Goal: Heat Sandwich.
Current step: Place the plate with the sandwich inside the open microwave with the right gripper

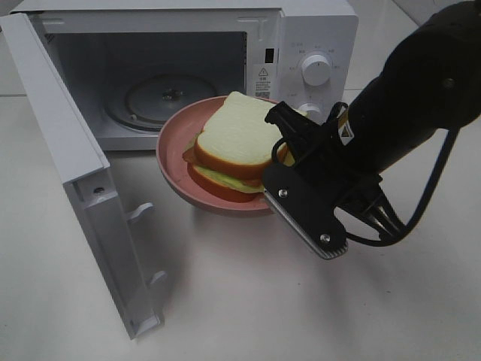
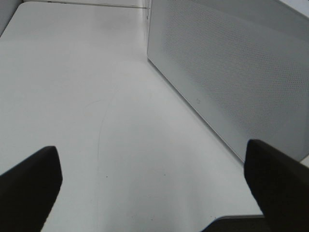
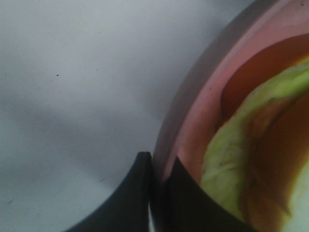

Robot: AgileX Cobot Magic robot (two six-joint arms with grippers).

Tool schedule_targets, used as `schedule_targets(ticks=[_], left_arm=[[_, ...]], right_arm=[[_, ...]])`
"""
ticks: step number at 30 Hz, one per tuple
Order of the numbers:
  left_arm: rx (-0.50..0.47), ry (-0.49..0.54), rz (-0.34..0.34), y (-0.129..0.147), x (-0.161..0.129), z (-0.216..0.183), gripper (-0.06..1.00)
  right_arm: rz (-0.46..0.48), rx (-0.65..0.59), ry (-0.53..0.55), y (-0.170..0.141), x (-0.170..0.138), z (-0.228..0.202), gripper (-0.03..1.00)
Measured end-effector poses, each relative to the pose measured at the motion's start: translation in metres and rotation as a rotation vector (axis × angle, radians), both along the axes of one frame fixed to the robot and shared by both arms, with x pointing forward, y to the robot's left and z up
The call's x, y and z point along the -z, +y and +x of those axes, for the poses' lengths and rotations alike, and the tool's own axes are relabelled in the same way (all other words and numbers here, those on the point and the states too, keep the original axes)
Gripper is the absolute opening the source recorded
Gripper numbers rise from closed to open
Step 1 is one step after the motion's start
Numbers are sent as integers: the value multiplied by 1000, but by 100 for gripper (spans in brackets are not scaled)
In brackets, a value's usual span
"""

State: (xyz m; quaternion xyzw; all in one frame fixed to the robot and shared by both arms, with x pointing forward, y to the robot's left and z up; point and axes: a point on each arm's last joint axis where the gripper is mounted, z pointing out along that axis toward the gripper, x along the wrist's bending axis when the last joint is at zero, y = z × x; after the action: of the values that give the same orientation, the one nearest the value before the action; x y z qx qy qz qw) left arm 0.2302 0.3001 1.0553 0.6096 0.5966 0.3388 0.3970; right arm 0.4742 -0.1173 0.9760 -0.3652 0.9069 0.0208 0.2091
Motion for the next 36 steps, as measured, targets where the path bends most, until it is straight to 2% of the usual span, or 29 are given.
schedule_targets(ticks=[9,19,36], left_arm=[[0,0,0,0,0,0,96],[0,0,0,0,0,0,96],[0,0,0,0,0,0,96]], right_arm=[[14,-44,-16,15,4,16,5],[72,-89,-15,37,5,33,5],[97,-91,-21,68,16,70,5]])
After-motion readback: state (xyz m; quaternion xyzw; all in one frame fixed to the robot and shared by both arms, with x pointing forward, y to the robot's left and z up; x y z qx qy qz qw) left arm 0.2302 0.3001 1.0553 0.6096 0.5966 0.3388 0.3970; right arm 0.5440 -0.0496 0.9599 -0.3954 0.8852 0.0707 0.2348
